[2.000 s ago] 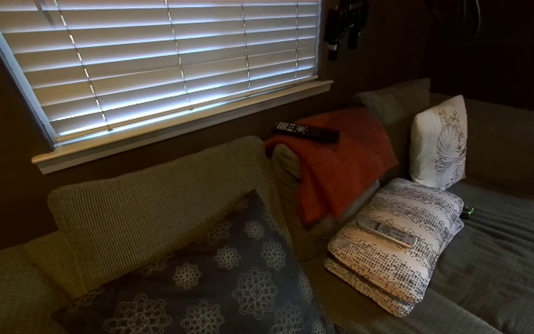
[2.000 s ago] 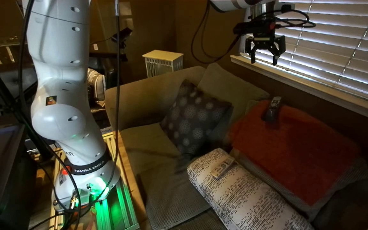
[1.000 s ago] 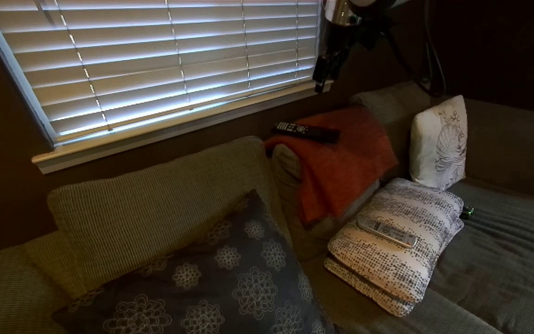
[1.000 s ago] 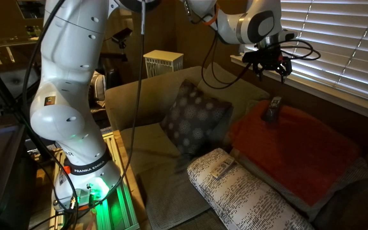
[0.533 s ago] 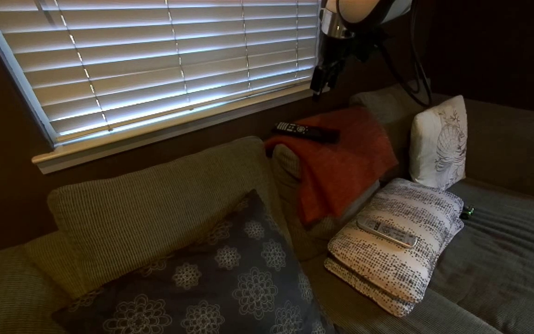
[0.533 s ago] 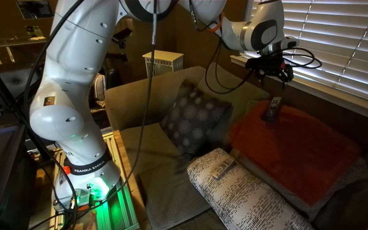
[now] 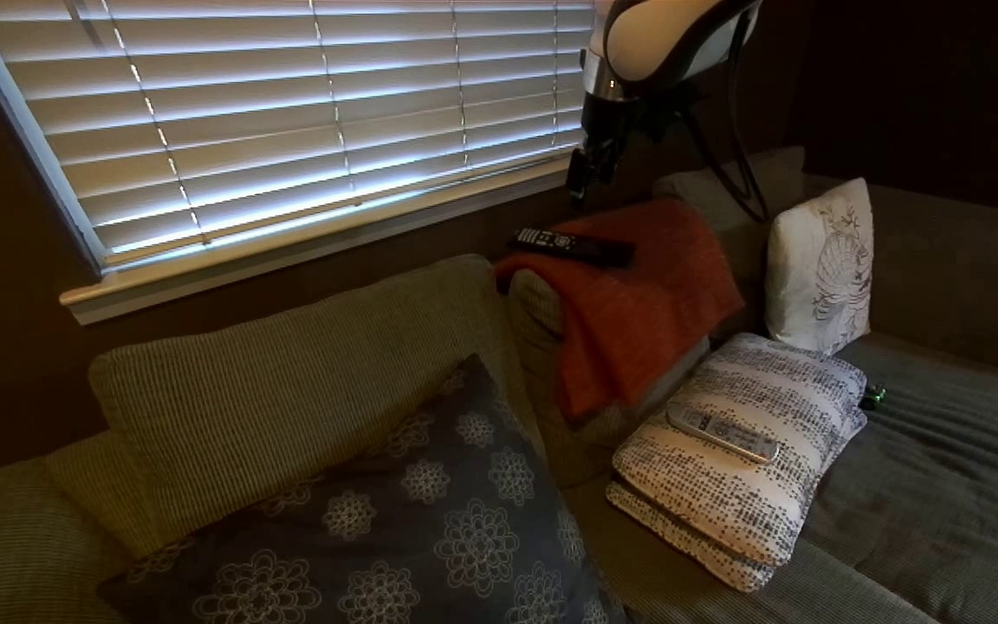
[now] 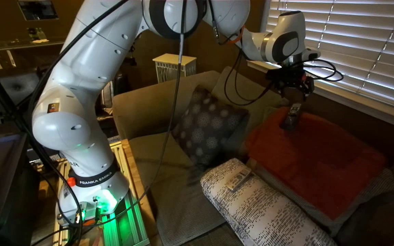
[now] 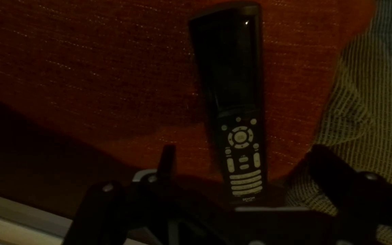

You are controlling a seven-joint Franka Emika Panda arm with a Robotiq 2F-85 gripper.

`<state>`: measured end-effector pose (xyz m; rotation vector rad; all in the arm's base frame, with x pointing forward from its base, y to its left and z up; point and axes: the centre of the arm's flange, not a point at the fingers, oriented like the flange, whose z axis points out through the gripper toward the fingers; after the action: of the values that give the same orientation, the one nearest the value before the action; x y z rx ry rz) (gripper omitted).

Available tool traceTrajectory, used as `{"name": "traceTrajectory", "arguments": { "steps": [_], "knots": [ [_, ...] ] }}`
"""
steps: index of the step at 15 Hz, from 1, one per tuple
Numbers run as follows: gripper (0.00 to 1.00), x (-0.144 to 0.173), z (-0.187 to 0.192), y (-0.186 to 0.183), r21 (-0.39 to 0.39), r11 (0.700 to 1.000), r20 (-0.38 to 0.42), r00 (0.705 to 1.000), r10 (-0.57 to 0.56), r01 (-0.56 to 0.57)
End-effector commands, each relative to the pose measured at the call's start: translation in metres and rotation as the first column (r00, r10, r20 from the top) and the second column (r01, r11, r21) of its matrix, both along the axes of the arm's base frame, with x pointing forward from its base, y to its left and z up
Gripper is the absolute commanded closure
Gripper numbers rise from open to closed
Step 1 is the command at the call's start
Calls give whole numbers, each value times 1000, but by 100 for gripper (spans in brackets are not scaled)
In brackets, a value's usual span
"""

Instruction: Put the remote controller on the white pillows

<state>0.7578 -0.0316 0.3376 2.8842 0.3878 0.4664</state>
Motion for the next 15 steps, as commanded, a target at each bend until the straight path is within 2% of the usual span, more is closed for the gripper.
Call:
{"name": "traceTrajectory", "arguments": {
  "steps": [1,15],
  "knots": [
    [0,29,-11,0,-15,1000,-21,1000,-9,9],
    [0,50,-65,-8,-27,999,-101,994,-30,27]
  ]
}}
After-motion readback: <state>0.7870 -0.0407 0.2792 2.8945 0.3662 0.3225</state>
